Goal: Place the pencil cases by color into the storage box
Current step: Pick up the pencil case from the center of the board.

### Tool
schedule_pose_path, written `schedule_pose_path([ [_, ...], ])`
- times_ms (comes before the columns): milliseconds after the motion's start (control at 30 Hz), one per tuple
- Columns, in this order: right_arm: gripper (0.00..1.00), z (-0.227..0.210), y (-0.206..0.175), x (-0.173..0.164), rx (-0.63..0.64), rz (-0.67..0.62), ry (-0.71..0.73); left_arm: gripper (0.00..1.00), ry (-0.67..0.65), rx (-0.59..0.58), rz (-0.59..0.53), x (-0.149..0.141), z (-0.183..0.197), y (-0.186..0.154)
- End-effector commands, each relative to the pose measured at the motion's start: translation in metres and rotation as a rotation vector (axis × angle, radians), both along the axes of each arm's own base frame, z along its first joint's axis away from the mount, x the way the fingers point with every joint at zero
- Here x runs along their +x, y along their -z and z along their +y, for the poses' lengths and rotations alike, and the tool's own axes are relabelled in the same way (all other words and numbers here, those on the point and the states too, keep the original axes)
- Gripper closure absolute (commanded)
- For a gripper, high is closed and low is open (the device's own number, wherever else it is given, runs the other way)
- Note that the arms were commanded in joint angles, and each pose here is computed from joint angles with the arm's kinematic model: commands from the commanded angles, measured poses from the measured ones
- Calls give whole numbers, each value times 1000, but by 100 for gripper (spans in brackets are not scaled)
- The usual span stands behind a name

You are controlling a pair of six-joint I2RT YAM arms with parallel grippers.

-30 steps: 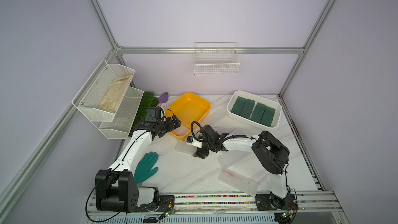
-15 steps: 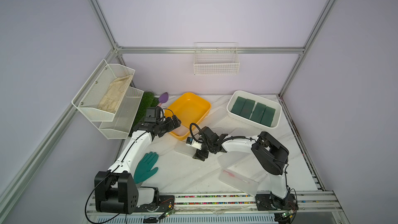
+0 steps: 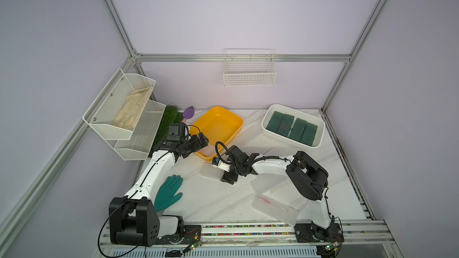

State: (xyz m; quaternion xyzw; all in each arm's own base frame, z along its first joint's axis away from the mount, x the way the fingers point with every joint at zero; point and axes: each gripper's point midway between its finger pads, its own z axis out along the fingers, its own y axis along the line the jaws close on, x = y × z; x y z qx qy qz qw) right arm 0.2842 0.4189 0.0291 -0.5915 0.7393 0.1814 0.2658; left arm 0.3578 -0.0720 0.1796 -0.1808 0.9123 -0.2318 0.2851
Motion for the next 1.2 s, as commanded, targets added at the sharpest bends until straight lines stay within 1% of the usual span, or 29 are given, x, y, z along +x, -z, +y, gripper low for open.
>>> schedule_pose_path([
  [0,25,-2,9,-3,-50,-1,-18,0,18,21,-27,-1,0,-1],
  [133,29,-1,5,-2,-49,-7,-18,0,18,21,-22,0,0,0],
  [267,33,1,-8,-2,-24,-14,-23,0,17,22,-20,1,0,1],
  [467,33,5,-32,-17,34,19,-77,0,18,12,-25,4,-1,-1],
  [767,34,0,-63,-33,91,43,-105,0,12,-10,-51,7,-3,-13],
  [967,34,-2,-86,-43,134,60,-119,0,6,-9,-126,10,-2,-40],
  [1167,34,1,-113,-42,187,30,-125,0,9,8,-191,10,0,-73],
])
